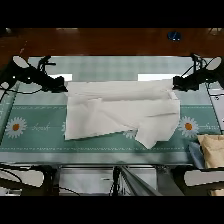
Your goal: Fold the shirts.
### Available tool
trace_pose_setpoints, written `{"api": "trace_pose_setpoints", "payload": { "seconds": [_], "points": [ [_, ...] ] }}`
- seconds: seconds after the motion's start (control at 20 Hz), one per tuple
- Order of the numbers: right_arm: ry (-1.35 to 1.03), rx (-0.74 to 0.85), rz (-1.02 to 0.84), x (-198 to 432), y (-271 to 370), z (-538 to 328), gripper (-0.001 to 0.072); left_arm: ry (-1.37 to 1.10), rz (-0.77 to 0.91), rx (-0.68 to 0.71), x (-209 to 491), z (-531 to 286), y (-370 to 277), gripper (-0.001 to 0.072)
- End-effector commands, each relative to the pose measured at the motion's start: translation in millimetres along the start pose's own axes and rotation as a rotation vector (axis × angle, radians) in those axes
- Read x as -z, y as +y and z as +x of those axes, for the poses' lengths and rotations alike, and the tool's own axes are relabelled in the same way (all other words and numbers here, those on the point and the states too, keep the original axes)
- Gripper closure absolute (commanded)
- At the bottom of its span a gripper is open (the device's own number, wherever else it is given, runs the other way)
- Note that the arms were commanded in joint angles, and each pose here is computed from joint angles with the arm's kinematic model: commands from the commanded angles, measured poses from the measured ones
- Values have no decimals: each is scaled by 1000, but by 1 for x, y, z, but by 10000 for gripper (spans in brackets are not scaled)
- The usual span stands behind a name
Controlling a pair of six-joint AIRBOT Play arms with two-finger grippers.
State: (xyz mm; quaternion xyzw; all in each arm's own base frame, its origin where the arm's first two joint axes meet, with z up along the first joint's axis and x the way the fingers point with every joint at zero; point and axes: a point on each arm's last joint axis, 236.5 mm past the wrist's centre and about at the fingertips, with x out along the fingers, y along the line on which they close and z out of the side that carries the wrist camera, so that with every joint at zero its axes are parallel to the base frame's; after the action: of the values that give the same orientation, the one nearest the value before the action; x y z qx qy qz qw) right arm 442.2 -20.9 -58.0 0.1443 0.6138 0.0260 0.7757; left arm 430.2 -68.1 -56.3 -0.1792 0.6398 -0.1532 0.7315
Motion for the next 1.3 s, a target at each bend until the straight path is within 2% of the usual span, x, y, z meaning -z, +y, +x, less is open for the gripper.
{"api": "trace_pose_setpoints", "payload": {
  "seconds": [0.0, 0.05, 0.1, 0.15, 0.2, 0.25, 0.3, 0.4, 0.55, 0.6, 0.65, 0.7, 0.75, 1.25],
  "points": [
    [50, -11, 11, 12, 3, 15, 684, 4, -34, 14, 0, 11, -1, 656],
    [31, -5, 10, 7, 1, 11, 613, 6, -33, 17, -1, 6, 0, 473],
    [17, 13, -8, 1, -4, -2, 468, 30, -31, 26, 1, -5, 0, 211],
    [2, 42, -43, -4, -11, -19, 443, 59, -3, 25, 5, -22, 5, 168],
    [-5, 93, -81, -7, -23, -44, 421, 88, 7, 11, 12, -45, 15, 168],
    [17, 149, -92, 0, -38, -67, 274, 121, -14, -1, 26, -68, 26, 168],
    [67, 195, -82, 18, -53, -88, 164, 153, -61, 4, 48, -87, 32, 168],
    [154, 194, -21, 56, -71, -107, 163, 124, -117, 1, 81, -100, 38, 168],
    [156, 29, 66, 92, -64, -100, 165, 155, -156, 15, 149, -78, 39, 163],
    [148, -31, 89, 99, -58, -96, 165, 191, -178, 28, 172, -65, 38, 137],
    [146, -78, 105, 105, -53, -93, 165, 228, -202, 43, 192, -53, 36, 68],
    [152, -111, 120, 111, -49, -89, 165, 258, -235, 59, 208, -40, 35, 64],
    [160, -129, 125, 115, -47, -86, 165, 275, -260, 80, 219, -29, 33, 19],
    [128, -162, 120, 110, -40, -82, 174, 250, -289, 32, 225, 23, 24, 20]
  ]
}}
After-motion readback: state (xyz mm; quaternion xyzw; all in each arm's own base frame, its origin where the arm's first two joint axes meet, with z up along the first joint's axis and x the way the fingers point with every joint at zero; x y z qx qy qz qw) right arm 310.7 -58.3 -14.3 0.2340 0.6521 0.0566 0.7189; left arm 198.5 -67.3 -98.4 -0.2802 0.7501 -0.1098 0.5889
